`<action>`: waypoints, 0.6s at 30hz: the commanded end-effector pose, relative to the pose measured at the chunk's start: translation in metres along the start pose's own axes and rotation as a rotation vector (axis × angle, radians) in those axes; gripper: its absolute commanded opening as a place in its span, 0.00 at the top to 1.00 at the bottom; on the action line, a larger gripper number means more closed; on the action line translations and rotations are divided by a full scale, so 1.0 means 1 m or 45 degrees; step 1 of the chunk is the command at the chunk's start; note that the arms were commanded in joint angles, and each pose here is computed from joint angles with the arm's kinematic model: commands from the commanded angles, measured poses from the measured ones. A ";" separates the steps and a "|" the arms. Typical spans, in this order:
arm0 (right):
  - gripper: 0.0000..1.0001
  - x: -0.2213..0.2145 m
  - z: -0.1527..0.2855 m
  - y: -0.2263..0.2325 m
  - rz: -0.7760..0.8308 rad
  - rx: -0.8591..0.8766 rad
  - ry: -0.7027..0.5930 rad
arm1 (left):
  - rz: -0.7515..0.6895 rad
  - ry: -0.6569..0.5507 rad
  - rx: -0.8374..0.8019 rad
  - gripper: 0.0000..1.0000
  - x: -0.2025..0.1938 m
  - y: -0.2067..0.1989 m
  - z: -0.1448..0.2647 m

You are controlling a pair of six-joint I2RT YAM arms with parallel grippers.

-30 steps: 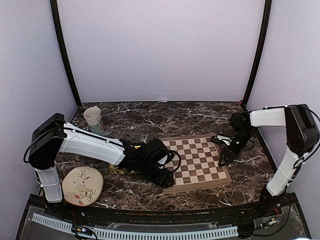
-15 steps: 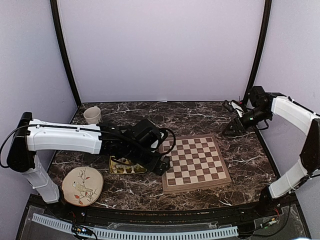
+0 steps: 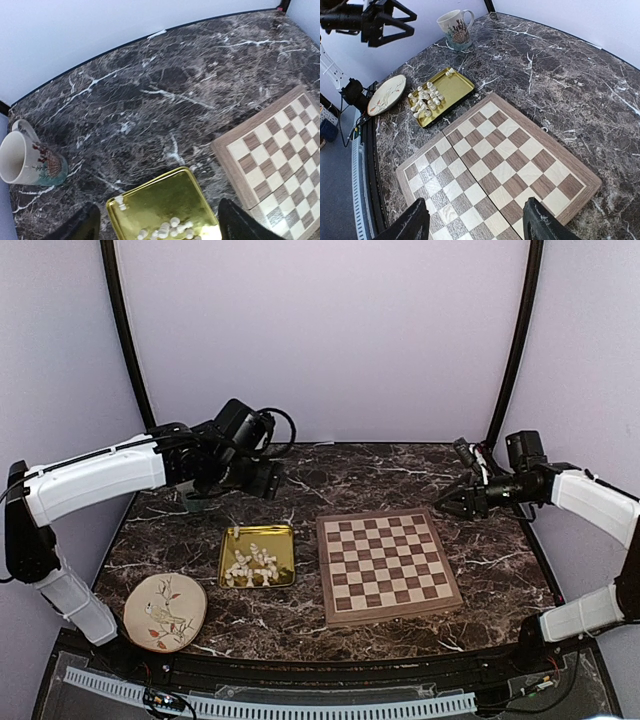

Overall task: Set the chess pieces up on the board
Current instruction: Pick up the queen from the storage box.

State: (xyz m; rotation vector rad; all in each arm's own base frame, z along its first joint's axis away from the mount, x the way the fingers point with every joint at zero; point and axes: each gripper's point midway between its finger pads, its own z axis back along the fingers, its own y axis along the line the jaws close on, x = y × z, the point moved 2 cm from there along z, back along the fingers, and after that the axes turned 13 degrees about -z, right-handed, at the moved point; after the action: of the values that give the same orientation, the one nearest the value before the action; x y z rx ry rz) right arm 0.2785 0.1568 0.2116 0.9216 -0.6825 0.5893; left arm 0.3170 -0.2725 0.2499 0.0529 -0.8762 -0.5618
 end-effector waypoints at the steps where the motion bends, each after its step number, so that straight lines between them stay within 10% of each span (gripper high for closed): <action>1: 0.36 -0.009 -0.004 0.001 0.122 0.025 -0.037 | -0.124 0.241 -0.058 0.34 -0.045 0.019 -0.021; 18: 0.40 -0.013 -0.016 -0.012 0.055 0.079 0.049 | 0.044 0.641 -0.306 0.58 -0.151 0.010 -0.031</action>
State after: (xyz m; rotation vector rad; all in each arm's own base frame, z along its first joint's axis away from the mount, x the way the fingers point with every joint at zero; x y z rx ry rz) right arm 0.2818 0.1589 0.1778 0.9321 -0.6263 0.6327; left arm 0.2885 -0.2072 0.1329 -0.0248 -0.3973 -0.6128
